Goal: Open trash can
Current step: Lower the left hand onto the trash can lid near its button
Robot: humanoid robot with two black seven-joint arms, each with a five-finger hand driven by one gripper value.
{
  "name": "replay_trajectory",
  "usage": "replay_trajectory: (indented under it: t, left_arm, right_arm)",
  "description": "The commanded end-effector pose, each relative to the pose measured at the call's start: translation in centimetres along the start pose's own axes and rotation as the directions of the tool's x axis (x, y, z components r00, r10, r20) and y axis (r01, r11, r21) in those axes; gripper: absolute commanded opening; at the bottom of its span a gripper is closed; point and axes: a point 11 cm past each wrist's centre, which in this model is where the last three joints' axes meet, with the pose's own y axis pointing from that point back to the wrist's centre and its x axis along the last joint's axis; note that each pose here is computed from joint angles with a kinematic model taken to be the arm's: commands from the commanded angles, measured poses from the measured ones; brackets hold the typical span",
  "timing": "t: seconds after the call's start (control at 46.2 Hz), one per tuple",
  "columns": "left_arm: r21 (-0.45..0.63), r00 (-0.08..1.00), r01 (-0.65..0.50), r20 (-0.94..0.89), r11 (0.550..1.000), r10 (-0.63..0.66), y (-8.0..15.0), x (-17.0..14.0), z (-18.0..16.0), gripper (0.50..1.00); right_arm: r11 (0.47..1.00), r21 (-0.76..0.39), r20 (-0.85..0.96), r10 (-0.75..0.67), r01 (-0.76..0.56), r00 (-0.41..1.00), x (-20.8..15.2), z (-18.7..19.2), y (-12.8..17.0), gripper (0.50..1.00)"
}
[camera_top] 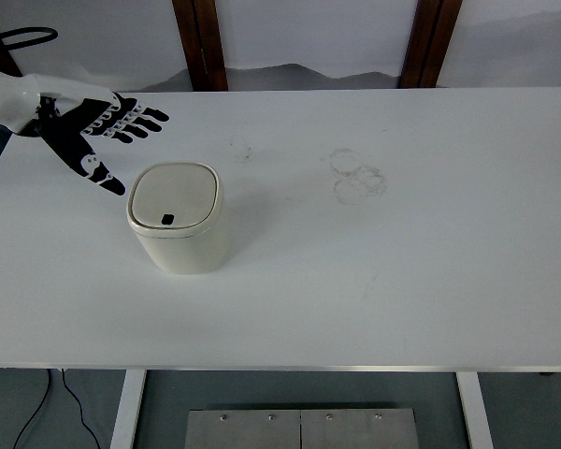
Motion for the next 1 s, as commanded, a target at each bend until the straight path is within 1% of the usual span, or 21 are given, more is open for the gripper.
replay_trajectory:
  t: [0.0, 0.238, 0.476, 0.498, 0.692, 0.974]
  left_arm:
    - [-0.008, 1.0, 0.022, 0.02, 1.0, -0.022, -0.2, -0.7, 0.7, 1.0]
    - [-0.038, 0.992, 0.106, 0.067, 0.994, -0.103, -1.1, -3.4, 2.2, 1.0]
    - [0.002, 0.99, 0.129, 0.051, 0.992, -0.129, -1.4, -4.2, 0.8, 1.0]
    - [0.014, 0.99, 0.137, 0.043, 0.99, -0.138, -1.5, -4.4, 0.3, 1.0]
    - [0.012, 0.989, 0.145, 0.024, 0.989, -0.145, -1.6, -4.7, -0.1, 1.0]
    - [0.019, 0.984, 0.178, -0.004, 0.984, -0.178, -2.5, -5.7, -1.0, 1.0]
  right_arm:
    - [1.0, 0.0, 0.0, 0.0, 0.0, 1.0, 0.0, 0.0, 0.0, 0.995]
    - [1.0, -0.002, 0.0, 0.0, 0.0, 1.0, 0.0, 0.0, 0.0, 0.995]
    - [1.0, -0.002, 0.0, 0.0, 0.0, 1.0, 0.0, 0.0, 0.0, 0.995]
    - [1.0, -0.002, -0.001, 0.0, 0.0, 1.0, 0.0, 0.0, 0.0, 0.995]
    - [1.0, -0.001, -0.001, 0.0, 0.0, 1.0, 0.0, 0.0, 0.0, 0.995]
    - [1.0, -0.002, -0.001, 0.0, 0.0, 1.0, 0.0, 0.0, 0.0, 0.995]
